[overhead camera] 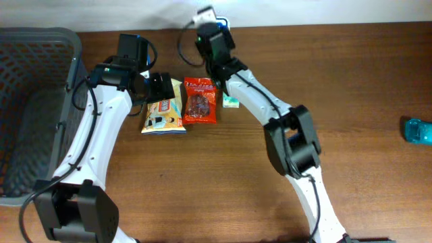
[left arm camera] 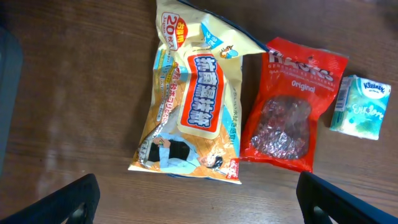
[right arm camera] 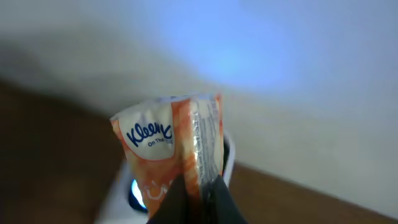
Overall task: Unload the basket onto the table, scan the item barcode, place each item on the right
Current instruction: 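Hold orange pack up to scanner with right gripper, then carry orange pack right and drop it beside bottle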
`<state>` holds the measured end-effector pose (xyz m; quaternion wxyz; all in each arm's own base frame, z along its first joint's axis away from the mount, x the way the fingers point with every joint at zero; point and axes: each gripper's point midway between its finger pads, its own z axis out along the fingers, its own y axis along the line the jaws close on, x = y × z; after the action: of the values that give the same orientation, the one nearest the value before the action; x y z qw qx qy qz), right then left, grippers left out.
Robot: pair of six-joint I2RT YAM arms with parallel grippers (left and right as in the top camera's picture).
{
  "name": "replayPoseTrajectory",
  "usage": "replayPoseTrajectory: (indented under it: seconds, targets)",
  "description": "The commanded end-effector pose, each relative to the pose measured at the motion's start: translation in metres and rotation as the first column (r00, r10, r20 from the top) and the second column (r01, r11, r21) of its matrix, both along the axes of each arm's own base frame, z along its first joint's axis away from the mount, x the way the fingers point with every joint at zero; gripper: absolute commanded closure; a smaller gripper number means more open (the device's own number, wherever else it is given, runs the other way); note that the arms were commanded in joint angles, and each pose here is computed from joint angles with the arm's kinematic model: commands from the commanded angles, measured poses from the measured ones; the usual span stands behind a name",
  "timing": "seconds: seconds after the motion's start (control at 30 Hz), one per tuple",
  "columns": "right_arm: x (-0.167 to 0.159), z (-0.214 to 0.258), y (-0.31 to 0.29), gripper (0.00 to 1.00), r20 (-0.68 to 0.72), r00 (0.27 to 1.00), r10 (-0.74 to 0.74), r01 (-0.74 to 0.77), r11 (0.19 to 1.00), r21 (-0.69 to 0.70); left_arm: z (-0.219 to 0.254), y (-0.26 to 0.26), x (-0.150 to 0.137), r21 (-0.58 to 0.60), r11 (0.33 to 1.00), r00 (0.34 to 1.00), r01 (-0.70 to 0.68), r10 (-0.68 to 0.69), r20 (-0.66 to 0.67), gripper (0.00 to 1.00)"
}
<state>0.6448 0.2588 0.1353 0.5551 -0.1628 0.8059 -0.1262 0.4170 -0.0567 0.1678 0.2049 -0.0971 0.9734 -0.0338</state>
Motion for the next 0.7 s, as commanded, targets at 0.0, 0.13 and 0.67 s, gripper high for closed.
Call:
replayPoseTrajectory:
  seconds: [0.0,0.13,0.67]
  targets:
    - [0.007,-0.008,-0.031,0.96,0.007,0.997,-0.083,0.083,0.990,-0.116,-0.003,0.002,0.000,0.004,1.000,1.000,-0.014,0.014,-0.006,0.01]
    - [0.008,0.008,-0.052,0.96,0.049,0.983,-0.175,0.180,0.976,-0.121,-0.003,0.002,0.000,0.003,1.000,1.000,-0.014,0.014,-0.006,0.01]
    - [-0.116,0.006,-0.445,0.96,-0.391,0.412,-0.823,0.888,0.460,-0.031,-0.003,0.002,0.000,0.003,1.000,1.000,-0.014,0.014,-0.006,0.01]
